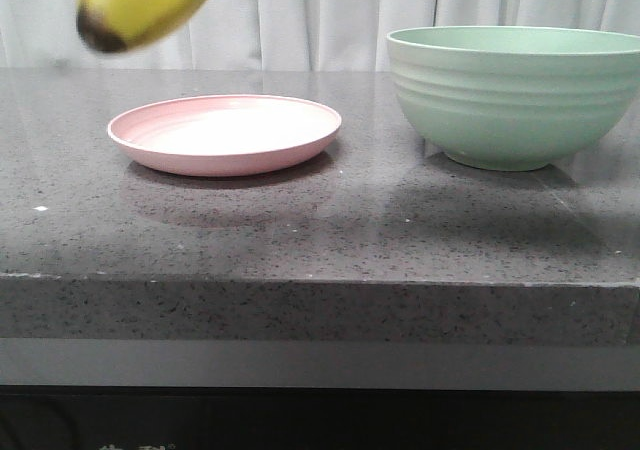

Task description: Transfer banana from pink plate to green bowl

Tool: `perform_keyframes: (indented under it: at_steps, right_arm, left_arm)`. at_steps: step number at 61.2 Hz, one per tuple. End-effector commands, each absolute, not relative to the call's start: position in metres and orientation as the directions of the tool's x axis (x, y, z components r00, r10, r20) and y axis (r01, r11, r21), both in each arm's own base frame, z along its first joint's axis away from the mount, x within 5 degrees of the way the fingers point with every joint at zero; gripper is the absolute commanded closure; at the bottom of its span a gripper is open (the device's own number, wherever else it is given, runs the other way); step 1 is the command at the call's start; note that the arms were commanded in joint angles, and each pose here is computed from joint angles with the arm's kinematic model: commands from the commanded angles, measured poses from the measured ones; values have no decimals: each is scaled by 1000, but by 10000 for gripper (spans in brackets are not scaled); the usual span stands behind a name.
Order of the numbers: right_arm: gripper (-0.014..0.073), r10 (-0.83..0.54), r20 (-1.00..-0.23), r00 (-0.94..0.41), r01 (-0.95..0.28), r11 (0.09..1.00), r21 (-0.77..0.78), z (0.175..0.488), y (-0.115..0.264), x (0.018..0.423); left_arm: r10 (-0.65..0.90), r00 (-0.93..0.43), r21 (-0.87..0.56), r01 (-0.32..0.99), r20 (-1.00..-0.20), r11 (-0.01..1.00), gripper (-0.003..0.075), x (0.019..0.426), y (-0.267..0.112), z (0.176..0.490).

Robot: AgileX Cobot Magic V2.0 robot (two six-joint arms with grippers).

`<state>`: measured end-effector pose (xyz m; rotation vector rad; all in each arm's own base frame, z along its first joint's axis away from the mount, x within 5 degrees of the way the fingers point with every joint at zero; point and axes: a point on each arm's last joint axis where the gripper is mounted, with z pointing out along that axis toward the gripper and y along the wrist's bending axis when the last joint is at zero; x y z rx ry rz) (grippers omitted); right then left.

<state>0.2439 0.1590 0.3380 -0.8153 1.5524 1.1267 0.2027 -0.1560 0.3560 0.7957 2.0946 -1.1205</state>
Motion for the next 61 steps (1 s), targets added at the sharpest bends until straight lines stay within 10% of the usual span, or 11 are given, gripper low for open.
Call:
perform_keyframes:
  at_steps: [1, 61]
  right_arm:
    - [424, 186, -954, -235, -912, 296, 282, 366, 157, 241]
    - [424, 60, -895, -441, -490, 819, 297, 432, 41, 274]
  left_arm:
    - [144, -606, -500, 749, -783, 435, 133, 200, -155, 374]
    - [171, -444, -334, 832, -879, 444, 122, 160, -135, 405]
